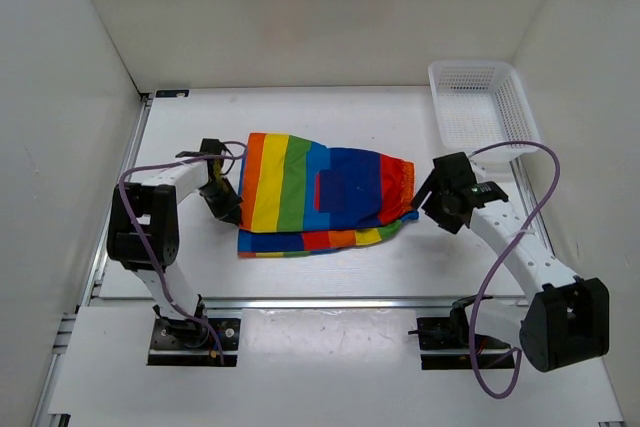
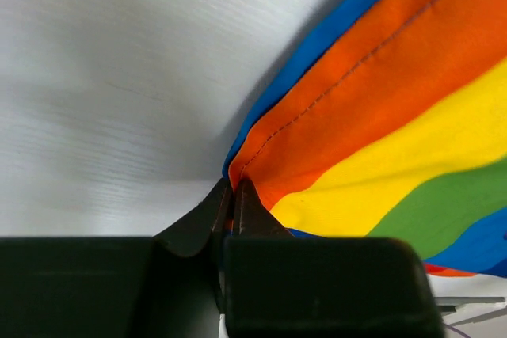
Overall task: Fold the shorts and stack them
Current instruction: Fold the shorts
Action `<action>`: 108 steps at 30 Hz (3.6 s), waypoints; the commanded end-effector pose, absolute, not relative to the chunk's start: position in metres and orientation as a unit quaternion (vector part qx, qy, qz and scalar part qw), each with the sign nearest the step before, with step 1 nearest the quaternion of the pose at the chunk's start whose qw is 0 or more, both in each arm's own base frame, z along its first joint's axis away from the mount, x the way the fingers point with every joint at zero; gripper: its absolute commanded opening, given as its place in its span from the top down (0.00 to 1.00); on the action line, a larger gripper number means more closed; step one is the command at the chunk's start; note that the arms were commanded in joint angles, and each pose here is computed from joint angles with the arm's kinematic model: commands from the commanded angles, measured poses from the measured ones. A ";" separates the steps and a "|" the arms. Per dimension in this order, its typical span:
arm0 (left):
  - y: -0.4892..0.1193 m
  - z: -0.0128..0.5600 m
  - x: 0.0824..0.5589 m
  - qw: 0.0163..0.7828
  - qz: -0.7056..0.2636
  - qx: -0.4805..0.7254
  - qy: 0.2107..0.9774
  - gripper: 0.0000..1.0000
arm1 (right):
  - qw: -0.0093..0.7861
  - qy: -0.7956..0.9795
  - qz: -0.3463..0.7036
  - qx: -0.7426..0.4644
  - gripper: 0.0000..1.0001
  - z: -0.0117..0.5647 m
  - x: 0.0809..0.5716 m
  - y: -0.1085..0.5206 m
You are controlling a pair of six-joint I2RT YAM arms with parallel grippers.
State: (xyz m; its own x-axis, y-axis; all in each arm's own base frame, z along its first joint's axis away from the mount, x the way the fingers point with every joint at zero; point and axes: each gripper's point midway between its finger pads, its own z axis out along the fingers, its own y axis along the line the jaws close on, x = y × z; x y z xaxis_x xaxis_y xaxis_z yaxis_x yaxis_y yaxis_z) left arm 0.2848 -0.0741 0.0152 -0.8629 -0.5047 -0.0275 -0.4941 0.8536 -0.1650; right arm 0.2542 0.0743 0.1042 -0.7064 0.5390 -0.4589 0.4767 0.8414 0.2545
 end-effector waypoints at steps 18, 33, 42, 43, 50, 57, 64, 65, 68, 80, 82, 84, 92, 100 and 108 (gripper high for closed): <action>-0.076 0.074 0.301 0.113 -0.096 -0.227 0.963 0.90 | 0.194 0.965 0.093 0.148 0.37 0.059 0.317 0.122; -0.076 0.073 0.308 0.113 -0.094 -0.218 0.965 0.75 | 0.216 0.960 0.082 0.156 1.00 0.064 0.333 0.119; -0.074 0.072 0.311 0.112 -0.088 -0.214 0.966 0.62 | 0.226 0.958 0.082 0.158 1.00 0.073 0.334 0.118; -0.074 0.072 0.311 0.112 -0.088 -0.214 0.966 0.78 | 0.226 0.958 0.082 0.158 1.00 0.073 0.334 0.118; -0.069 0.077 0.313 0.126 -0.077 -0.221 0.964 0.90 | 0.226 0.958 0.082 0.158 1.00 0.073 0.334 0.118; -0.067 0.077 0.309 0.123 -0.071 -0.222 0.965 0.90 | 0.226 0.958 0.082 0.158 1.00 0.073 0.334 0.118; -0.065 0.089 0.310 0.146 -0.073 -0.215 0.963 0.90 | 0.237 0.956 0.081 0.154 1.00 0.082 0.339 0.117; -0.065 0.085 0.310 0.138 -0.070 -0.216 0.964 0.84 | 0.232 0.957 0.078 0.154 1.00 0.078 0.338 0.117; -0.066 0.070 0.310 0.114 -0.066 -0.209 0.969 0.66 | 0.223 0.960 0.074 0.154 0.93 0.074 0.338 0.117; -0.053 0.028 0.289 0.067 -0.016 -0.224 0.972 0.47 | 0.218 0.962 0.076 0.149 0.97 0.070 0.339 0.119; -0.053 0.026 0.288 0.063 -0.015 -0.224 0.973 0.47 | 0.218 0.962 0.076 0.149 0.97 0.070 0.339 0.119; -0.053 0.023 0.289 0.061 -0.015 -0.228 0.972 0.47 | 0.218 0.962 0.076 0.149 0.97 0.070 0.339 0.119; -0.054 0.023 0.292 0.066 -0.017 -0.238 0.969 0.82 | 0.221 0.960 0.079 0.153 0.97 0.074 0.340 0.119; -0.055 0.038 0.297 0.087 -0.025 -0.237 0.967 0.90 | 0.225 0.959 0.081 0.153 1.00 0.077 0.340 0.119; -0.055 0.085 0.302 0.120 -0.037 -0.232 0.964 0.90 | 0.236 0.956 0.069 0.162 1.00 0.085 0.341 0.114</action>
